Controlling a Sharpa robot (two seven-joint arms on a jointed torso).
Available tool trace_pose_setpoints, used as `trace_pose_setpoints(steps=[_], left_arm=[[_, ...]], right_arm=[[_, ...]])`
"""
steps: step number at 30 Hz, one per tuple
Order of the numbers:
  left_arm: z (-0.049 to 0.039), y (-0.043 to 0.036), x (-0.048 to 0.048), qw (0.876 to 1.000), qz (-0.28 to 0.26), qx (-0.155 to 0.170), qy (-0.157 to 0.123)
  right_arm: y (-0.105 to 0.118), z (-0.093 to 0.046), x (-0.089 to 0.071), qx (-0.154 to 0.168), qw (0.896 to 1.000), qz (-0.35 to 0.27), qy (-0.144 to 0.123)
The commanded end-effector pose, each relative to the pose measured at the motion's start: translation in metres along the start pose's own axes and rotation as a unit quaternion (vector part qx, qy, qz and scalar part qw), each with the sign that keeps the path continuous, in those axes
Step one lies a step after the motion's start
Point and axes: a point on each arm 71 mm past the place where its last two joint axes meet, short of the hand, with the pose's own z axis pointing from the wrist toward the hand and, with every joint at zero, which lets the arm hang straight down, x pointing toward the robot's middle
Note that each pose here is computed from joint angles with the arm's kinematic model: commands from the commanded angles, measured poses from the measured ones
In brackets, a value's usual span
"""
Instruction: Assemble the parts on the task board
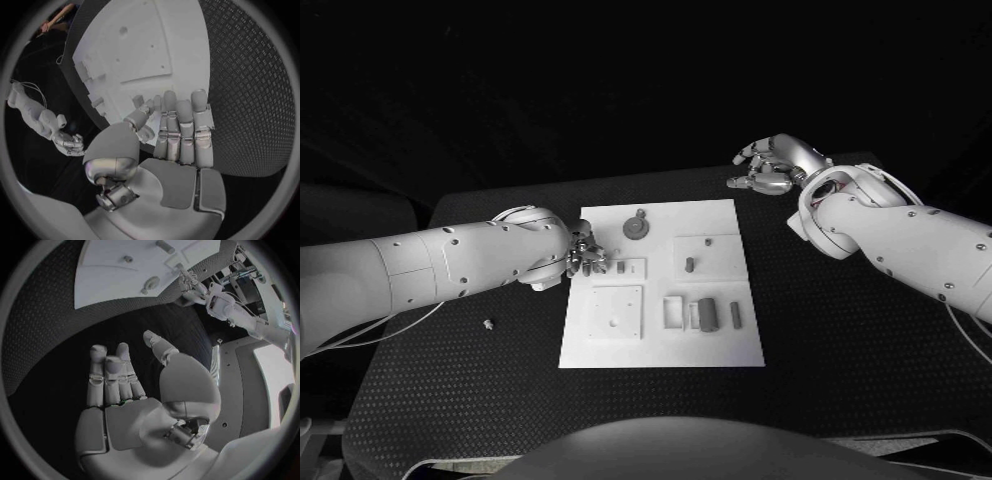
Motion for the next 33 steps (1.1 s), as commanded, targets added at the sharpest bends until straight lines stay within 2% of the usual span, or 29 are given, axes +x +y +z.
trace_pose_setpoints(steps=[1, 15, 33], left_arm=[[0.0004, -0.002, 0.0036, 1.0, 0.007, 0.002, 0.008], [0.0008, -0.0021, 0.0032, 1.0, -0.003, 0.003, 0.006], [0.0013, 0.0021, 0.0011, 1.0, -0.005, -0.003, 0.001]], right_arm=[[0.0003, 0.0, 0.0005, -0.002, 1.0, -0.001, 0.005], [-0.0005, -0.0001, 0.0007, -0.001, 1.0, -0.001, 0.007], [-0.001, -0.0002, 0.0005, 0.0, 1.0, -0.002, 0.008]])
